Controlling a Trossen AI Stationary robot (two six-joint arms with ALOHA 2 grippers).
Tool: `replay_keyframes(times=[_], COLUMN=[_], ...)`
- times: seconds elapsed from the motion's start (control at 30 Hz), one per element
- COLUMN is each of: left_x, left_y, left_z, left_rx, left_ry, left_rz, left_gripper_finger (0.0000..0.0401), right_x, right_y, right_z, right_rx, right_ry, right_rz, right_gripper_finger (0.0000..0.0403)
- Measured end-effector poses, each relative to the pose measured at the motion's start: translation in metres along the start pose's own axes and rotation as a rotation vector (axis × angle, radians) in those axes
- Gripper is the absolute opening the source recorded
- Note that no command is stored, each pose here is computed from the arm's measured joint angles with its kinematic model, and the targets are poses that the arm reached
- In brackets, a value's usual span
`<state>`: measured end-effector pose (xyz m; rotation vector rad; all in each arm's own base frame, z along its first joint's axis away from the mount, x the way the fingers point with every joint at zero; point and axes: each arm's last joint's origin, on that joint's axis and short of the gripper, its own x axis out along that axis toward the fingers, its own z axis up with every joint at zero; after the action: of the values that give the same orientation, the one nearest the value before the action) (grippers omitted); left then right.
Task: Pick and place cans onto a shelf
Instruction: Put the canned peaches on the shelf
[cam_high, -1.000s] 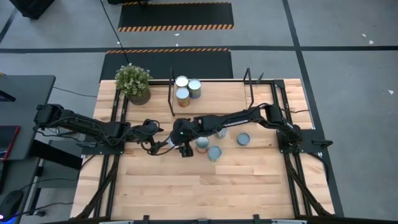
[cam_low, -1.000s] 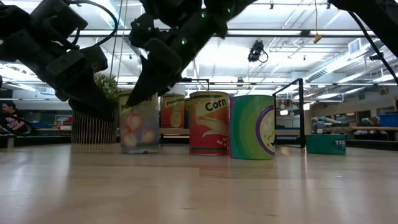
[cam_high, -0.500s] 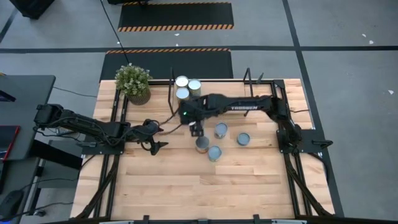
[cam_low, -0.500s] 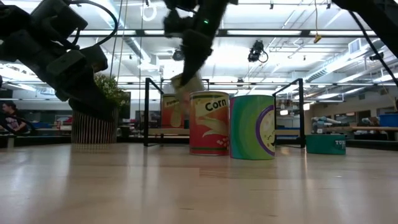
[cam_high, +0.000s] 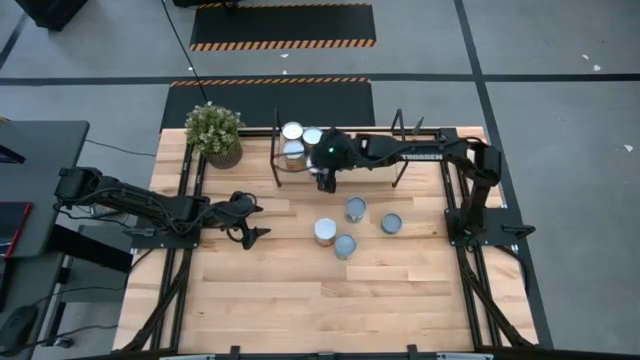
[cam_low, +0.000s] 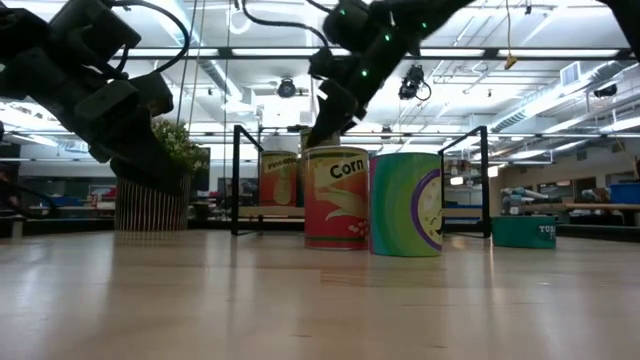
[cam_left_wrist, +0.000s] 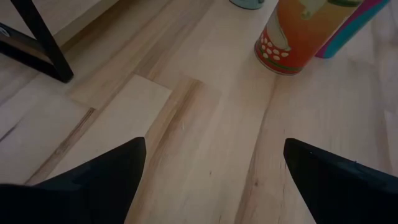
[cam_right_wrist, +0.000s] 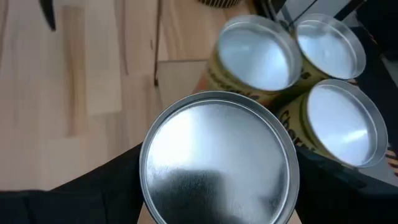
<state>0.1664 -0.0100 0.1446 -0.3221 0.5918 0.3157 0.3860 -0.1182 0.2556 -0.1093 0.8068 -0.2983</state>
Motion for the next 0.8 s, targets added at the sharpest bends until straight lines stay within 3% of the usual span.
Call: replay_keyframes(times=[0.3, 0.6, 0.8], left_x=[0.000, 0.000, 0.000], left_y=[0.000, 0.000, 0.000], left_z=[0.000, 0.000, 0.000], left_rx=[0.001, 0.002, 0.003], left_ry=[0.000, 0.002, 0.002], left_rz=[0.000, 0.001, 0.001], left_gripper_finger=[0.0387, 0.0387, 0.0387], right_x=[0.026, 0.028, 0.028], right_y=[-0.017, -0.025, -0.031], right_z=[-0.013, -0.012, -0.013], right_rx=[0.050, 0.060, 0.071], right_ry=[-0.012, -0.041, -0.040], right_rz=[0.031, 0.011, -0.004], right_gripper_finger=[0.0332, 0.0334, 0.0359])
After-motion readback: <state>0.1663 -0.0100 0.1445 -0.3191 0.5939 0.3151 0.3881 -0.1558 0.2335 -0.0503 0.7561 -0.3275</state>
